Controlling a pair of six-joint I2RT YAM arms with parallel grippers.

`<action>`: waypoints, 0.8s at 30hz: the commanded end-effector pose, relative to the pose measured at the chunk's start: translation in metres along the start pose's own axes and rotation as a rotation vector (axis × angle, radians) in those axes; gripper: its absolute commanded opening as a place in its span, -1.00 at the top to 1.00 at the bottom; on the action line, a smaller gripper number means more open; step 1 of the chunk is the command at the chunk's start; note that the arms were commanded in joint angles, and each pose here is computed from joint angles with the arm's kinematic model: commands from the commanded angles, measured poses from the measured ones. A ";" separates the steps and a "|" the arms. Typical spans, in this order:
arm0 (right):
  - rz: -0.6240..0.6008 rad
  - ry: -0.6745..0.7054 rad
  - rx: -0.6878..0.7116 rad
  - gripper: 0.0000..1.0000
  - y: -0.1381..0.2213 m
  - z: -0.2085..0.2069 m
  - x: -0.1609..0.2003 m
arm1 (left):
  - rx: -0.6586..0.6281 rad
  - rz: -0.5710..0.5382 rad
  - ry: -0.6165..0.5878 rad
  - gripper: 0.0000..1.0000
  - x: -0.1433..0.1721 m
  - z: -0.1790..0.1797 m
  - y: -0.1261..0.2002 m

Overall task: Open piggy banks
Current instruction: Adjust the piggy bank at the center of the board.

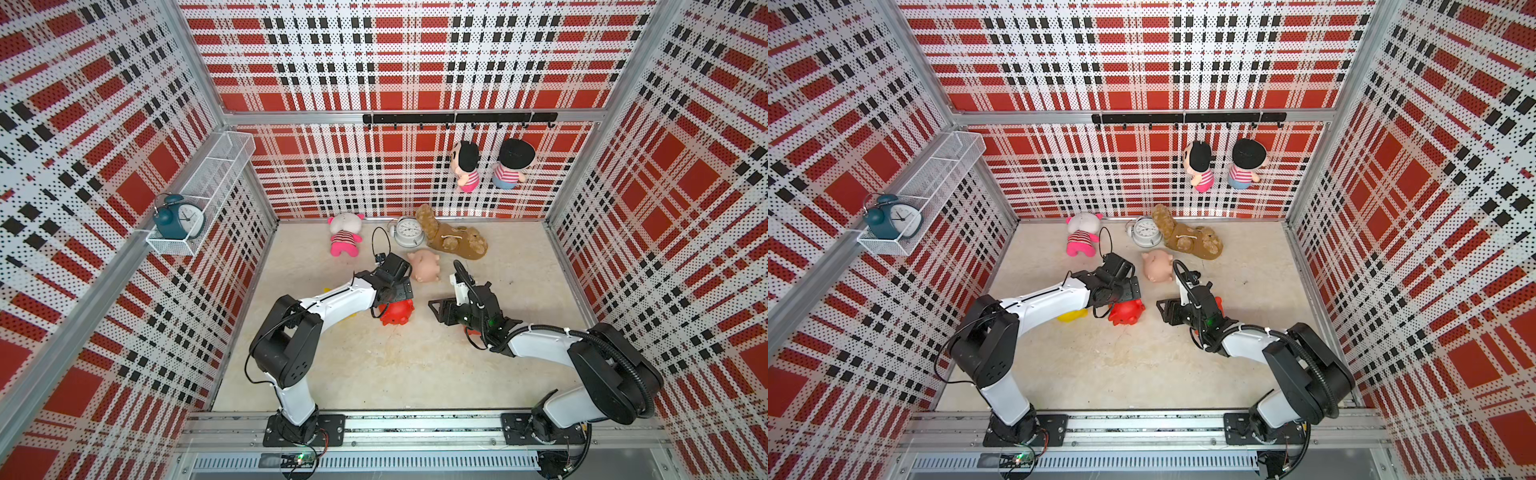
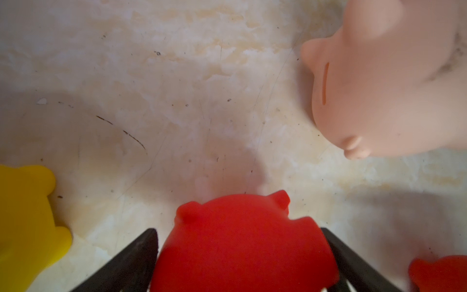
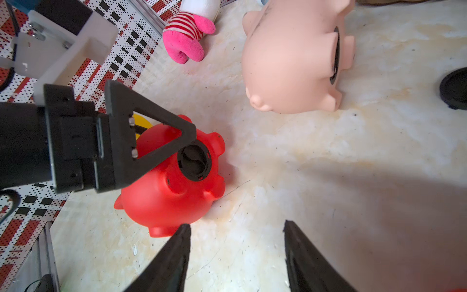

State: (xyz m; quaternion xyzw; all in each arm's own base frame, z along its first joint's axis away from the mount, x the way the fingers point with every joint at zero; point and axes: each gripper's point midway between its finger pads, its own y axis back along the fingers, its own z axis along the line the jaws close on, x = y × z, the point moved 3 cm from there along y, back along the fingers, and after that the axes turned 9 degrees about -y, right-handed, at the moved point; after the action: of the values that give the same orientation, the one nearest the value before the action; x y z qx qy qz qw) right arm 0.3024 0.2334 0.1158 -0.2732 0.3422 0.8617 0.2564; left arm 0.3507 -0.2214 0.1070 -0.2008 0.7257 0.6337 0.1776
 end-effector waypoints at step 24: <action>0.007 0.002 -0.028 -0.24 -0.008 -0.003 0.003 | 0.031 0.069 0.057 -0.97 0.023 0.014 0.021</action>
State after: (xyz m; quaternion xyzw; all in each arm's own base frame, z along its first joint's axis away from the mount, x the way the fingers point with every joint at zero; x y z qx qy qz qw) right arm 0.3024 0.2381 0.1076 -0.2705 0.3372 0.8681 0.2439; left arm 0.3246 -0.2104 0.1180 -0.1931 0.7433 0.6232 0.1475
